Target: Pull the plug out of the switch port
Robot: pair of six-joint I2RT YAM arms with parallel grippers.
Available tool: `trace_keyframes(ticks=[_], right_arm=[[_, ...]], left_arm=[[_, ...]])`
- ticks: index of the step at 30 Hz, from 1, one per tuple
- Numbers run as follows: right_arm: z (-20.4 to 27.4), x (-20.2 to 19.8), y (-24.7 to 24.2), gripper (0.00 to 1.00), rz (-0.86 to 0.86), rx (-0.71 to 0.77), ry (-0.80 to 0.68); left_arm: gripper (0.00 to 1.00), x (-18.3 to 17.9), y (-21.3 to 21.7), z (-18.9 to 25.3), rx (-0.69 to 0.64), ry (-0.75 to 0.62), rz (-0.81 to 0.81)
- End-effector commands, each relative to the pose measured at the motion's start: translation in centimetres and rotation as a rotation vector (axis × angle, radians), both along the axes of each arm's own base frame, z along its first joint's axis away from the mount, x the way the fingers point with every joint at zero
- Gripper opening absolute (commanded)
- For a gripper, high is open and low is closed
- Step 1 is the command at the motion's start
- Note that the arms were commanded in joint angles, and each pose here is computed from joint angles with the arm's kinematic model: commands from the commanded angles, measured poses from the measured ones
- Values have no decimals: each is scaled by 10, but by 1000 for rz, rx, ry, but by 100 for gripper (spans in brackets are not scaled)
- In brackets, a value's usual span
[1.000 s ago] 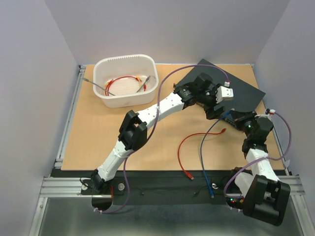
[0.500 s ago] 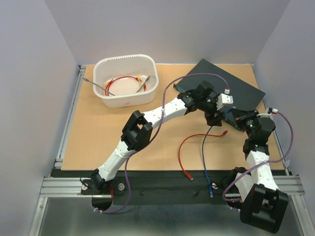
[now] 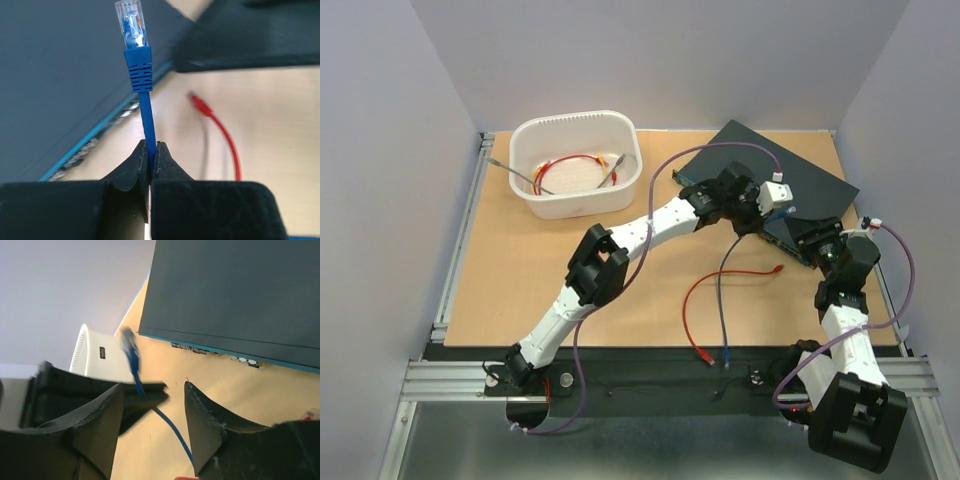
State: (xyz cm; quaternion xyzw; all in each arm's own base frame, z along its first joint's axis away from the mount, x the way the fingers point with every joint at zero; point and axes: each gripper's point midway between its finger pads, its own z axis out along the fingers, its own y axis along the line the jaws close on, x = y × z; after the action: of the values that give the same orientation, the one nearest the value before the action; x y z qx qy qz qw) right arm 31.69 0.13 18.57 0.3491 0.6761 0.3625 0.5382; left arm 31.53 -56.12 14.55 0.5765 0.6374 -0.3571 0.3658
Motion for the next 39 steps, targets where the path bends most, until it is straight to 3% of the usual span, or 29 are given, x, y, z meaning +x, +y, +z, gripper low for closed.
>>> trace_keyframes(ticks=[1,9,17,20,24,27,30,31,32,33,34,35,38,39], right_arm=[[9,-6,5,58,27,-48,-21],[-12,-10,7,60,43,-69,24],[-19,-13,7,61,43,-86,31],[-22,-15,8,61,46,-83,38],[-22,-16,8,61,44,-84,32],[-21,-17,8,61,38,-83,26],[-22,-18,9,61,42,-83,27],[-22,-19,10,61,49,-79,29],[-23,-19,11,61,53,-77,30],[-23,-19,12,61,59,-74,34],[-23,-20,13,61,66,-74,33],[-24,-20,12,61,65,-78,38],[-24,-21,11,63,57,-86,45],[-24,-20,11,64,59,-87,46]], left_arm=[[0,62,27,131,-174,-214,228],[0,116,147,275,-260,-450,480],[0,178,367,402,-304,-775,947],[0,186,414,419,-325,-807,1021],[0,213,464,383,-267,-752,1068],[0,237,465,300,-176,-595,1045],[0,253,459,183,-34,-438,990],[5,258,458,165,8,-438,981],[21,266,463,122,104,-379,991],[64,271,466,119,139,-382,1007],[86,272,466,111,175,-367,1013],[99,265,463,113,182,-347,995],[99,245,453,148,82,-375,970],[99,229,442,196,-6,-462,952]])
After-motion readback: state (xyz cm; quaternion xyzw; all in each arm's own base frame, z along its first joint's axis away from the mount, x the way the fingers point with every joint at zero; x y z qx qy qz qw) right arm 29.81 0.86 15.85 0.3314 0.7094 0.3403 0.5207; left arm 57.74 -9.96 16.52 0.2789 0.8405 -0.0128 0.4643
